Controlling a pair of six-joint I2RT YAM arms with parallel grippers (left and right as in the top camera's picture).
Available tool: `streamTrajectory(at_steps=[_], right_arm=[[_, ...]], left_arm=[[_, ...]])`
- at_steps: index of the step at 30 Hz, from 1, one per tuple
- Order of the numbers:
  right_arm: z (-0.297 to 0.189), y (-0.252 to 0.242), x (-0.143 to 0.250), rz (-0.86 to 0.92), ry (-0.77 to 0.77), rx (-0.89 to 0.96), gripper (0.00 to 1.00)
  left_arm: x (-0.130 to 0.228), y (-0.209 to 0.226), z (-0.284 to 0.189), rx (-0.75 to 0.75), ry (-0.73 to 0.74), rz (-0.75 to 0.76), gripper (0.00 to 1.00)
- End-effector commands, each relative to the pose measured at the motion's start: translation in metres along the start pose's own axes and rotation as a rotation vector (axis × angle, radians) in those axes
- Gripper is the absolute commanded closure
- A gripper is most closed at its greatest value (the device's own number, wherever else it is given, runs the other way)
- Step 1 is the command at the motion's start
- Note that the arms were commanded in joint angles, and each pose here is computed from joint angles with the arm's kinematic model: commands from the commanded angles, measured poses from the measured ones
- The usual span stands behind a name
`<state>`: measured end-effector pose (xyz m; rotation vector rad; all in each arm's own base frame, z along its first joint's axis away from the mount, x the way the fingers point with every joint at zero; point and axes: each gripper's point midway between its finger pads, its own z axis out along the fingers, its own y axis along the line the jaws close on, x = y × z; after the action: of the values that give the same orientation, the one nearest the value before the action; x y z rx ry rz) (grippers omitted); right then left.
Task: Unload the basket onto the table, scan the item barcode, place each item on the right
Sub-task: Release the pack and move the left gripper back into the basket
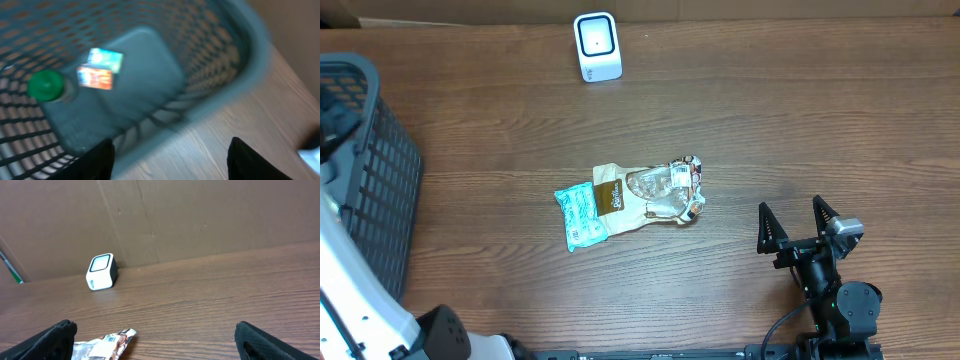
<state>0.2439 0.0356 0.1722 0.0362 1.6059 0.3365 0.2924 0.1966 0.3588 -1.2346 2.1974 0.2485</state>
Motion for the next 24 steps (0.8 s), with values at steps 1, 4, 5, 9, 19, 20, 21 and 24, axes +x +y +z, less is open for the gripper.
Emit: streamTrajectory(at_steps=[1, 4, 5, 9, 19, 20, 21, 24], right_arm=[[0.001, -0.002, 0.003, 0.011, 0.004, 0.009, 0.00], [0.001, -0.002, 0.003, 0.012, 0.004, 0.009, 0.00], [0.001, -0.002, 0.003, 0.012, 0.004, 0.009, 0.00], [0.001, -0.002, 0.003, 0.012, 0.004, 0.009, 0.00], [0.001, -0.002, 0.003, 0.011, 0.004, 0.009, 0.00], [0.001, -0.002, 0.003, 0.012, 0.004, 0.009, 0.00], [0.001, -0.002, 0.003, 0.012, 0.004, 0.009, 0.00], [0.001, -0.002, 0.003, 0.012, 0.004, 0.009, 0.00]], left_arm=[[-0.012, 0.035, 0.016, -0.057, 0.019, -0.135, 0.32], [-0.017, 0.057, 0.035, -0.111, 0.050, -0.147, 0.22], [-0.018, 0.060, 0.041, -0.124, 0.061, -0.130, 0.23], [-0.017, 0.073, 0.072, -0.214, 0.118, -0.081, 0.32], [-0.010, 0.081, 0.132, -0.291, 0.230, 0.039, 0.36], [-0.009, 0.083, 0.136, -0.291, 0.235, 0.051, 0.36], [-0.008, 0.084, 0.139, -0.291, 0.240, 0.057, 0.35], [-0.003, 0.089, 0.150, -0.295, 0.260, 0.074, 0.35]])
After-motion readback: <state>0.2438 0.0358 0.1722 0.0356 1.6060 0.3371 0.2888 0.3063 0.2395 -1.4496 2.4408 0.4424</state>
